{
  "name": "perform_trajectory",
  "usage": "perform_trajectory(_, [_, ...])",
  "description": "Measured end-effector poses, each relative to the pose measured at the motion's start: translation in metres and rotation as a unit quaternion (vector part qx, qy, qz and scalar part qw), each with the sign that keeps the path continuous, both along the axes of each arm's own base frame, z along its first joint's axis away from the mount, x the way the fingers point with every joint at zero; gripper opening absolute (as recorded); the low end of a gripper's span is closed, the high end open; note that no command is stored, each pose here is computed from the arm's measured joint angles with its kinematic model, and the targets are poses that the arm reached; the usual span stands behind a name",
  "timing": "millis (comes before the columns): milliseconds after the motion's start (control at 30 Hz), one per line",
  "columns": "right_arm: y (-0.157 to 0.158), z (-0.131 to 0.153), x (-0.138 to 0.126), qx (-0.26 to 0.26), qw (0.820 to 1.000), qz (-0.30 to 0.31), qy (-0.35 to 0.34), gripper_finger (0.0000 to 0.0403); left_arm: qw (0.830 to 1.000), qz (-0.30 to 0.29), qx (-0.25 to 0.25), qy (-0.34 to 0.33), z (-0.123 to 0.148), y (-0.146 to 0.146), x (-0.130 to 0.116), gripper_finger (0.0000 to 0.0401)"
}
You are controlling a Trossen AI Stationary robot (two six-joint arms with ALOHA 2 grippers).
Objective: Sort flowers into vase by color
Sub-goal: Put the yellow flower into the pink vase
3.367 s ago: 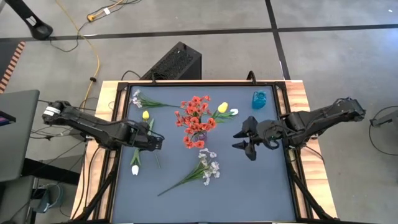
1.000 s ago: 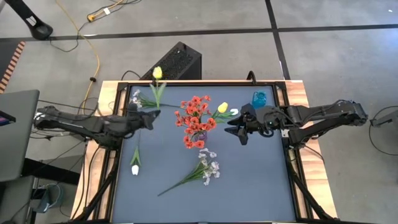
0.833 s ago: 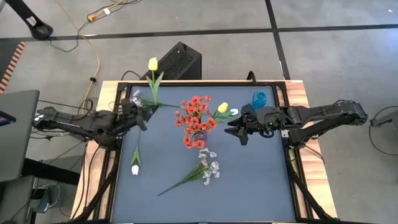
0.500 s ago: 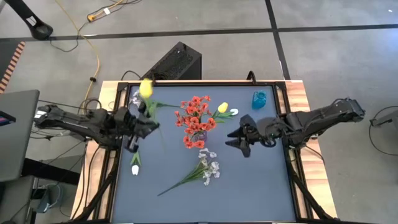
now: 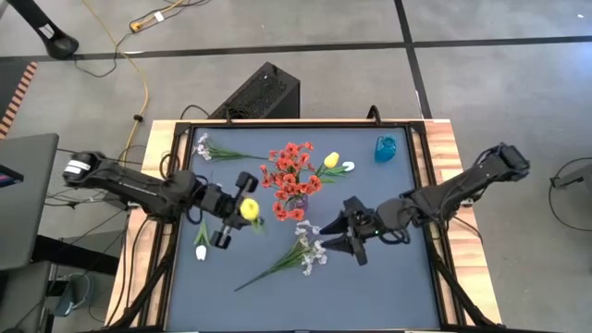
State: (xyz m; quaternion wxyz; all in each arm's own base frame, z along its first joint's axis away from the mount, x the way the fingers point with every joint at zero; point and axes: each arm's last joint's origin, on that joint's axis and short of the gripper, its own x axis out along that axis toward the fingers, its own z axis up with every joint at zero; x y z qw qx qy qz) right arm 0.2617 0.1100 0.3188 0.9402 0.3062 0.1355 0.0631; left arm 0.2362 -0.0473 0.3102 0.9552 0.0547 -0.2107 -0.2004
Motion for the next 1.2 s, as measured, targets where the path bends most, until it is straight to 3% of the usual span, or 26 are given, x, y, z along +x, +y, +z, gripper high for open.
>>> perform_trajectory(233, [0.013, -0.005, 0.006, -0.014, 1.0, 0.018, -0.016, 0.0239, 0.996, 0.01, 0.06, 0.068, -0.012, -0.004, 0.021, 0.0])
perform_trajectory(367, [0.02, -0.007, 0.005, -0.001, 1.0, 0.028, -0.014, 0.0239, 0.996, 0.011, 0.058, 0.074, -0.018, -0.004, 0.02, 0.0])
perform_trajectory(500, [0.028, -0.011, 0.005, 0.016, 0.999, 0.034, -0.002, 0.0239, 0.997, 0.023, 0.055, 0.048, -0.012, 0.0, 0.0, 0.0])
perform_trajectory(667, [0.036, -0.015, 0.004, 0.036, 0.999, 0.039, 0.008, 0.0239, 0.993, 0.113, 0.012, 0.031, -0.025, 0.017, -0.035, 0.0])
perform_trajectory(833, [0.038, -0.018, 0.004, 0.034, 0.998, 0.041, 0.014, 0.0239, 0.965, 0.231, -0.127, -0.004, -0.048, 0.031, -0.052, 0.0])
perform_trajectory(1033, [0.03, -0.018, 0.009, 0.023, 0.999, 0.025, 0.01, 0.0239, 0.935, 0.307, -0.172, -0.052, -0.061, 0.037, -0.056, 0.0])
perform_trajectory(1200, [0.021, -0.018, 0.014, 0.024, 1.0, 0.012, 0.01, 0.0239, 0.891, 0.389, -0.231, -0.018, -0.077, 0.042, -0.053, 0.0])
